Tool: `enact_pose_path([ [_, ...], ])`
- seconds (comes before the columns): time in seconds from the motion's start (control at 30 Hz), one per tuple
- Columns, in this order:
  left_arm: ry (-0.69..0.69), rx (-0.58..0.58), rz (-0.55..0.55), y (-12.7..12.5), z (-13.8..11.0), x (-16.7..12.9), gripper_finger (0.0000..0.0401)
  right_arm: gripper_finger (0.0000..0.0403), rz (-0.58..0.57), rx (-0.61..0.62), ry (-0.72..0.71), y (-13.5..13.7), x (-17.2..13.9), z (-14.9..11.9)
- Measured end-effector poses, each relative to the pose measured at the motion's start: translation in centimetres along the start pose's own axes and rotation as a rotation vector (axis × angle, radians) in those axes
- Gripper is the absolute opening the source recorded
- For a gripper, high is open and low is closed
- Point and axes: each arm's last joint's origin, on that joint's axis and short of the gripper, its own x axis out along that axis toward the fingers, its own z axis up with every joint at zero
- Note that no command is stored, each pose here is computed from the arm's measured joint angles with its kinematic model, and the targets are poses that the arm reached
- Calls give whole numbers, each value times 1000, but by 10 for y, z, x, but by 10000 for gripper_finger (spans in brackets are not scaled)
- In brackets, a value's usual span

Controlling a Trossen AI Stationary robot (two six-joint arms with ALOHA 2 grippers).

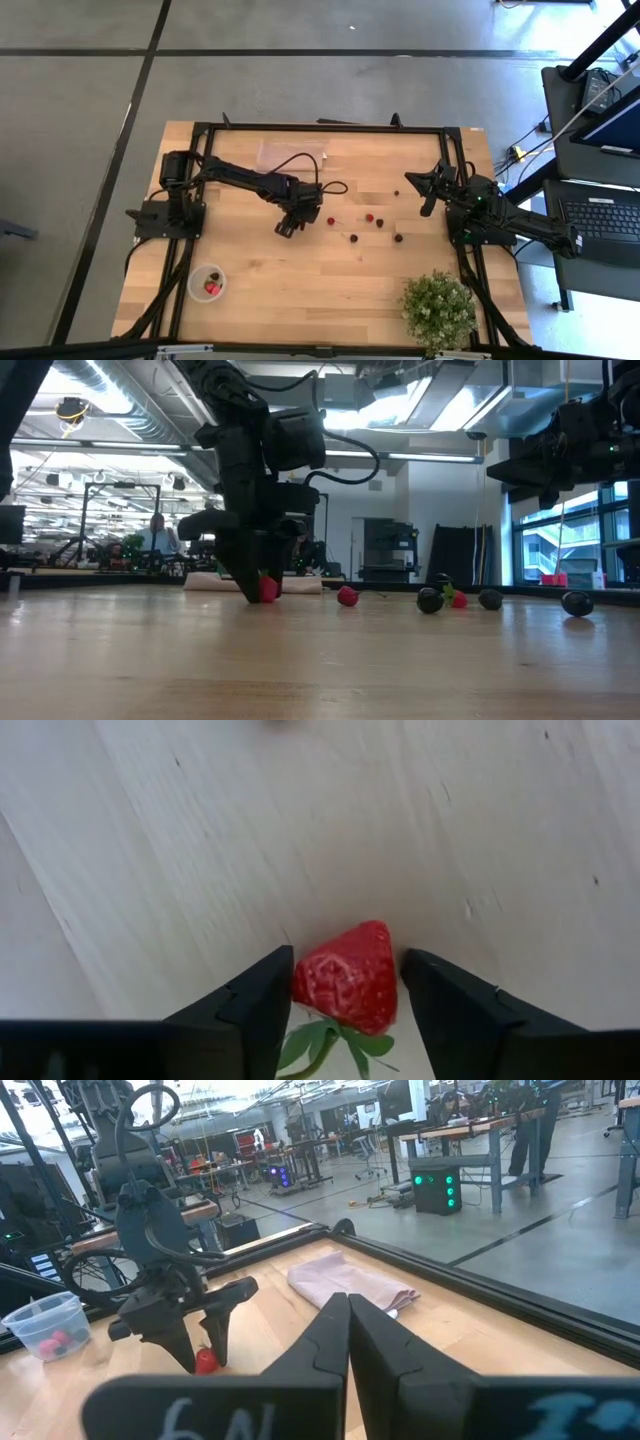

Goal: Pick and placing Produce into tupperware
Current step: Put the left strawberry into the transparent bin

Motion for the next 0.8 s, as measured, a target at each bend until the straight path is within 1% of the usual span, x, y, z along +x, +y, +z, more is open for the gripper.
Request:
enact_pose_path([
  [0.37,0,1,-1,0,0,0,137,13,0,0,0,0,0,0],
  [0.47,0,0,-1,0,0,0,134,13,0,0,0,0,0,0],
  [0.57,1,-1,0,0,0,-1,141,13,0,0,0,0,0,0],
  [0.7,21,-44,-1,-1,-2,-9,142,13,0,0,0,0,0,0],
  [0.77,52,-52,-18,-3,-5,-21,135,13,0,1,0,0,0,0],
  [0.8,43,-55,-13,-2,-3,-27,131,13,0,1,0,0,0,0],
])
